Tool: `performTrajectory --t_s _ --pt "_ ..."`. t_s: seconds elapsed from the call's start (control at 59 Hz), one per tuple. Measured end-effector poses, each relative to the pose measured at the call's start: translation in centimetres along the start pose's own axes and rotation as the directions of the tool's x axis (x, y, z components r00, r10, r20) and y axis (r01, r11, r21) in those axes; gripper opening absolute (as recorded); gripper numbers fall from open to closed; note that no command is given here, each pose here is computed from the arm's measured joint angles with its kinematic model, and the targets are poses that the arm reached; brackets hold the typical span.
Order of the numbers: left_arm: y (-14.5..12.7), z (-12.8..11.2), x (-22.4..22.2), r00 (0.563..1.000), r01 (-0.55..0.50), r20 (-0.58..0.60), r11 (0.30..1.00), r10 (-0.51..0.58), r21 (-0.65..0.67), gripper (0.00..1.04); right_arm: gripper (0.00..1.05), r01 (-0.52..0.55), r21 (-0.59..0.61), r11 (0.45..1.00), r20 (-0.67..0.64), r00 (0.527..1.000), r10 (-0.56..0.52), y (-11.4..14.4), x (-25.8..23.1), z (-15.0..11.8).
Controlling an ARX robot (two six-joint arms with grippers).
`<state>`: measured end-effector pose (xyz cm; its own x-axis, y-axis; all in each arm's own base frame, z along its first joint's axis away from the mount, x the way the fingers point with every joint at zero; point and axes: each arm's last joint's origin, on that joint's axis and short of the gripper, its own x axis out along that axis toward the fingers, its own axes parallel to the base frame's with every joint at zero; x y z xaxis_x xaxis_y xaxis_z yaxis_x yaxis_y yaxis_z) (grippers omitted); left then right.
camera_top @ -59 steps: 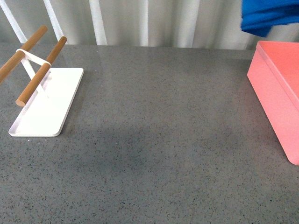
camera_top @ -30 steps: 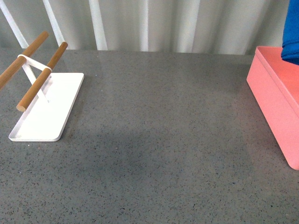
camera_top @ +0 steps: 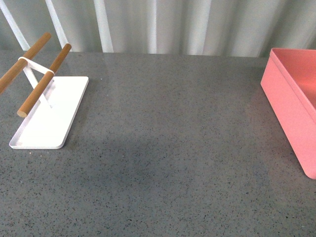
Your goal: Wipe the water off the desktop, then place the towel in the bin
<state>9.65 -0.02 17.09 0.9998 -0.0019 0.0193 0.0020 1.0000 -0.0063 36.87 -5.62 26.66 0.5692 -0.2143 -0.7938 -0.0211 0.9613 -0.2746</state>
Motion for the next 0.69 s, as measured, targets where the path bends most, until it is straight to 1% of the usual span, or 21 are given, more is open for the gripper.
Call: performTrajectory --t_s 0.153,0.169,0.22,0.237,0.339,0.373,0.424,0.441,0.492,0.508,0.525,0.542,0.576,0.593,0.61,0.627,0.678,0.695 --pt "0.0 0.0 0.0 1.0 0.0 0.0 1.0 0.0 0.0 0.98 0.04 -0.004 0.02 1.0 0.004 1.0 0.004 -0.22 0.04 -0.04" --pt "0.0 0.0 0.0 1.0 0.0 0.0 1.0 0.0 0.0 0.98 0.05 -0.005 0.02 1.0 0.003 1.0 0.005 -0.23 0.06 -0.07" --pt "0.0 0.0 0.0 1.0 0.0 0.0 1.0 0.0 0.0 0.98 0.17 -0.004 0.028 1.0 0.002 1.0 0.004 -0.23 0.08 -0.09" --pt "0.0 0.0 0.0 1.0 0.0 0.0 1.0 0.0 0.0 0.98 0.18 -0.004 0.028 1.0 0.002 1.0 0.004 -0.25 0.08 -0.09" --pt "0.0 0.0 0.0 1.0 0.0 0.0 1.0 0.0 0.0 0.98 0.34 -0.003 0.036 0.999 0.001 1.0 0.003 -0.29 0.09 -0.11" --pt "0.0 0.0 0.0 1.0 0.0 0.0 1.0 0.0 0.0 0.98 0.41 -0.003 0.037 0.999 0.001 1.0 0.003 -0.29 0.09 -0.11" --pt "0.0 0.0 0.0 1.0 0.0 0.0 1.0 0.0 0.0 0.98 0.48 -0.003 0.037 0.999 0.001 1.0 0.003 -0.29 0.09 -0.11" --pt "0.0 0.0 0.0 1.0 0.0 0.0 1.0 0.0 0.0 0.98 0.54 -0.003 0.037 0.999 0.001 1.0 0.003 -0.29 0.09 -0.11" --pt "0.0 0.0 0.0 1.0 0.0 0.0 1.0 0.0 0.0 0.98 0.65 -0.003 0.037 0.999 0.001 1.0 0.003 -0.29 0.09 -0.11" --pt "0.0 0.0 0.0 1.0 0.0 0.0 1.0 0.0 0.0 0.98 0.66 -0.003 0.037 0.999 0.001 1.0 0.003 -0.29 0.09 -0.11" --pt "0.0 0.0 0.0 1.0 0.0 0.0 1.0 0.0 0.0 0.98 0.7 -0.003 0.037 0.999 0.001 1.0 0.003 -0.29 0.09 -0.11" --pt "0.0 0.0 0.0 1.0 0.0 0.0 1.0 0.0 0.0 0.98 0.71 -0.003 0.037 0.999 0.001 1.0 0.003 -0.29 0.09 -0.11" --pt "0.0 0.0 0.0 1.0 0.0 0.0 1.0 0.0 0.0 0.98 0.79 -0.003 0.037 0.999 0.001 1.0 0.003 -0.29 0.09 -0.11" --pt "0.0 0.0 0.0 1.0 0.0 0.0 1.0 0.0 0.0 0.98 0.8 -0.003 0.038 0.999 0.001 1.0 0.003 -0.29 0.09 -0.11" --pt "0.0 0.0 0.0 1.0 0.0 0.0 1.0 0.0 0.0 0.98 0.84 -0.003 0.038 0.999 0.001 1.0 0.003 -0.29 0.09 -0.11" --pt "0.0 0.0 0.0 1.0 0.0 0.0 1.0 0.0 0.0 0.98 0.85 -0.003 0.038 0.999 0.001 1.0 0.003 -0.29 0.09 -0.11" --pt "0.0 0.0 0.0 1.0 0.0 0.0 1.0 0.0 0.0 0.98 0.97 -0.003 0.038 0.999 0.001 1.0 0.003 -0.29 0.09 -0.11" --pt "0.0 0.0 0.0 1.0 0.0 0.0 1.0 0.0 0.0 0.98 1.0 -0.003 0.039 0.999 0.001 1.0 0.003 -0.29 0.09 -0.11"
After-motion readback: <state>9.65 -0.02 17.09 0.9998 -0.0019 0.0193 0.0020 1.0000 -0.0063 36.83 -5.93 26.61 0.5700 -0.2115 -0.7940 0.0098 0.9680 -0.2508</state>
